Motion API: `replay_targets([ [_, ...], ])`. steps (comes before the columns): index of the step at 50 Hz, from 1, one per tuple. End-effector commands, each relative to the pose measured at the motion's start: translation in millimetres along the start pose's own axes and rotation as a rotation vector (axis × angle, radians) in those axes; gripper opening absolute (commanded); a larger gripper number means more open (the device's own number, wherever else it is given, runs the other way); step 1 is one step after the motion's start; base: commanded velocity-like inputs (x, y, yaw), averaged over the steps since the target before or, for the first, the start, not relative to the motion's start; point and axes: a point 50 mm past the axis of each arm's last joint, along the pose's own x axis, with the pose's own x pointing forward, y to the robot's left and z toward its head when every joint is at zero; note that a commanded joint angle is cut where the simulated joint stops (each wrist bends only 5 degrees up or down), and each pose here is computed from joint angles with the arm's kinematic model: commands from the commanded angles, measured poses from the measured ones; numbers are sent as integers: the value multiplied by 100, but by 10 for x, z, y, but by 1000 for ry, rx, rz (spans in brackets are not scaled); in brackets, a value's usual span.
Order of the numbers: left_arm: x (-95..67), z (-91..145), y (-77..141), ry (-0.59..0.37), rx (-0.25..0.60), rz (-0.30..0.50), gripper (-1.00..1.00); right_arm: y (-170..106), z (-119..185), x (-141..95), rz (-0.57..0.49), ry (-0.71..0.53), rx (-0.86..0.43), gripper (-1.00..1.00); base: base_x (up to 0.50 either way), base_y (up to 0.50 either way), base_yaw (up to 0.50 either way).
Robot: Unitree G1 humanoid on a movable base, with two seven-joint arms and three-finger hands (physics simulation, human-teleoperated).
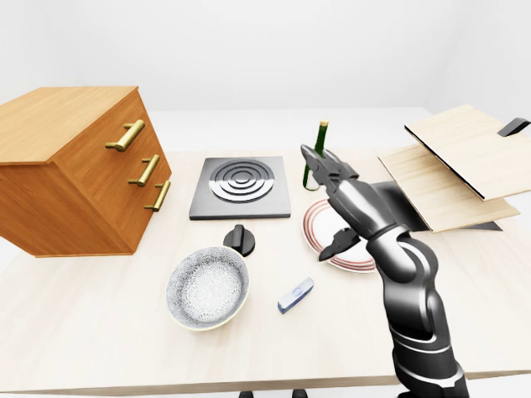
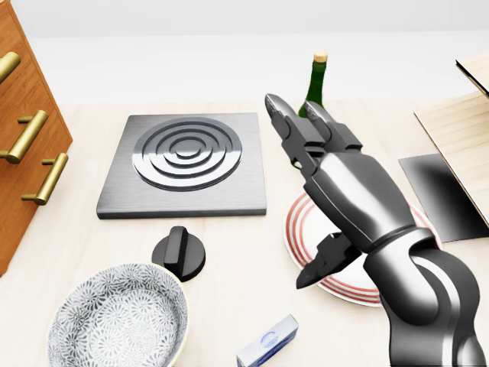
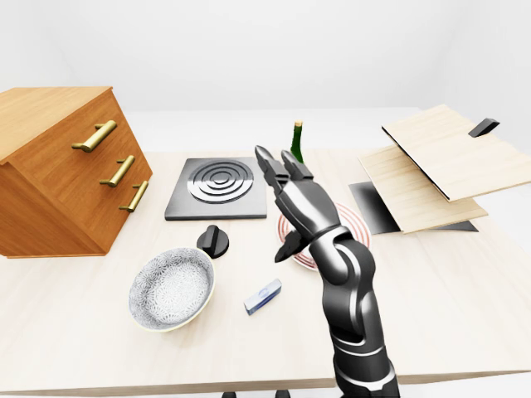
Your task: Pick up the akita bowl and put it on the plate.
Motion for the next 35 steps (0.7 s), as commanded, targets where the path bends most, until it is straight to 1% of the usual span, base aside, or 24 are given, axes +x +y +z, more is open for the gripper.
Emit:
replay_targets([
  [1, -5, -18, 4, 4, 6, 5, 100, -29, -135, 65, 82, 147, -193, 100, 0, 0, 0],
  [3, -1, -12, -1, 3, 0, 0, 100, -116, -163, 91, 51, 171, -248, 100, 0, 0, 0],
  [6, -2, -17, 0, 4, 3, 1, 100, -157, -116, 102, 58, 165, -237, 100, 0, 0, 0],
  [9, 0, -19, -4, 7, 0, -1, 100, -192, -116, 121, 46, 165, -271, 100, 0, 0, 0],
  [10, -4, -26, 0, 12, -4, 1, 100, -203, -98, 131, 27, 145, -282, 100, 0, 0, 0],
  [11, -5, -27, 2, 11, 0, 3, 100, -167, -80, 111, 59, 148, -309, 100, 0, 0, 0],
  [12, -4, -24, 0, 12, -2, 1, 100, -158, -63, 103, 63, 139, -327, 100, 0, 0, 0],
  [13, -1, -20, -4, 14, -3, -2, 100, -148, -45, 101, 59, 136, -316, 100, 0, 0, 0],
  [16, -2, -17, -2, 11, 0, -1, 100, -76, -2, 108, 88, 88, -391, 100, 0, 0, 0],
  [18, -8, -23, 6, 7, 3, 6, 100, -41, 44, 104, 87, 66, -418, 100, 0, 0, 0],
  [20, -9, -21, 10, 4, 3, 9, 100, 35, 76, 76, 107, 66, -393, 100, 0, 0, 0],
  [26, -6, -13, 9, -6, -1, 9, 100, 229, 127, 65, 120, 52, -369, 100, 0, 0, 0],
  [28, -8, -17, 10, -6, 1, 10, 100, 260, 149, 67, 121, 49, -392, 100, 0, 0, 0],
  [32, 2, -3, -3, -2, -7, -1, 100, 319, 173, 79, 133, 51, -391, 100, 0, 0, 0],
  [35, -2, -6, 3, -5, -6, 4, 100, 308, 183, 100, 125, 51, -399, 100, 0, 0, 0],
])
